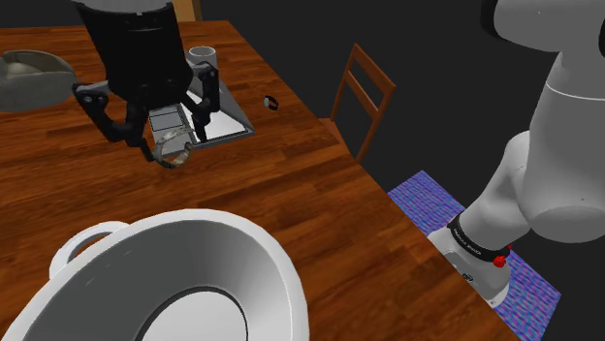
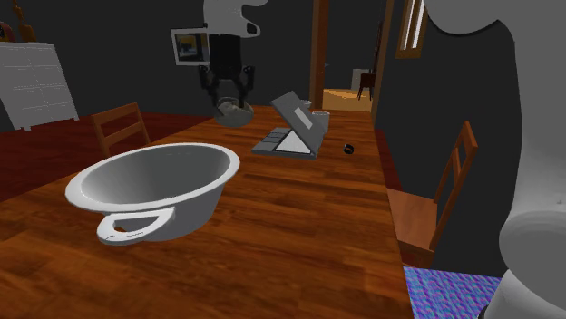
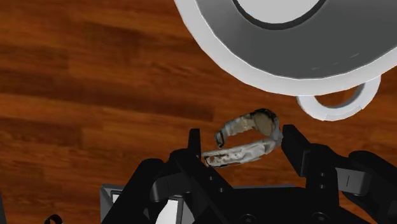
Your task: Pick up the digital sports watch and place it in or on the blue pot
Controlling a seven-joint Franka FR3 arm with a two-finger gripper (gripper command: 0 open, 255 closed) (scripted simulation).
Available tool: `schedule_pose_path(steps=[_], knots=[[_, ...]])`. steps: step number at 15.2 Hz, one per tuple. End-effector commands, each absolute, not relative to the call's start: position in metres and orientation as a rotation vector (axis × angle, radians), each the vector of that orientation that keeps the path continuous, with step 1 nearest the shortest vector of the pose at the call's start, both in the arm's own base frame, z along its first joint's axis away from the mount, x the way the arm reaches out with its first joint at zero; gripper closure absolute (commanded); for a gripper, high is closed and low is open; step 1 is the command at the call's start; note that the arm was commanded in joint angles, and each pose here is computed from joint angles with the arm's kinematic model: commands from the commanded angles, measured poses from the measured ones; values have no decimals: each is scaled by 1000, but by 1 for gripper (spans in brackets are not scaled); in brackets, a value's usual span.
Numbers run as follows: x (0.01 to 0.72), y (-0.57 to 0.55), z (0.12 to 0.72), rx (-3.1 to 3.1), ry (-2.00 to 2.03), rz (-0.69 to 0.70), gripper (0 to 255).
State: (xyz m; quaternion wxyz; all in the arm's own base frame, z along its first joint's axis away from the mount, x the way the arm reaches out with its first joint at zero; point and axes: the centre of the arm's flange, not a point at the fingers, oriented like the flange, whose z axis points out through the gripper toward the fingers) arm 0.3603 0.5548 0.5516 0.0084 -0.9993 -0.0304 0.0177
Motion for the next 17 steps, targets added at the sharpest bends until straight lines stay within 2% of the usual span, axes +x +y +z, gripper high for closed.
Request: schedule_pose_path(steps=[1, 14, 17], knots=[[337, 567, 550, -3123, -93, 55, 255], [185, 649, 555, -3123, -93, 55, 255], [185, 649, 539, -3123, -93, 55, 255]])
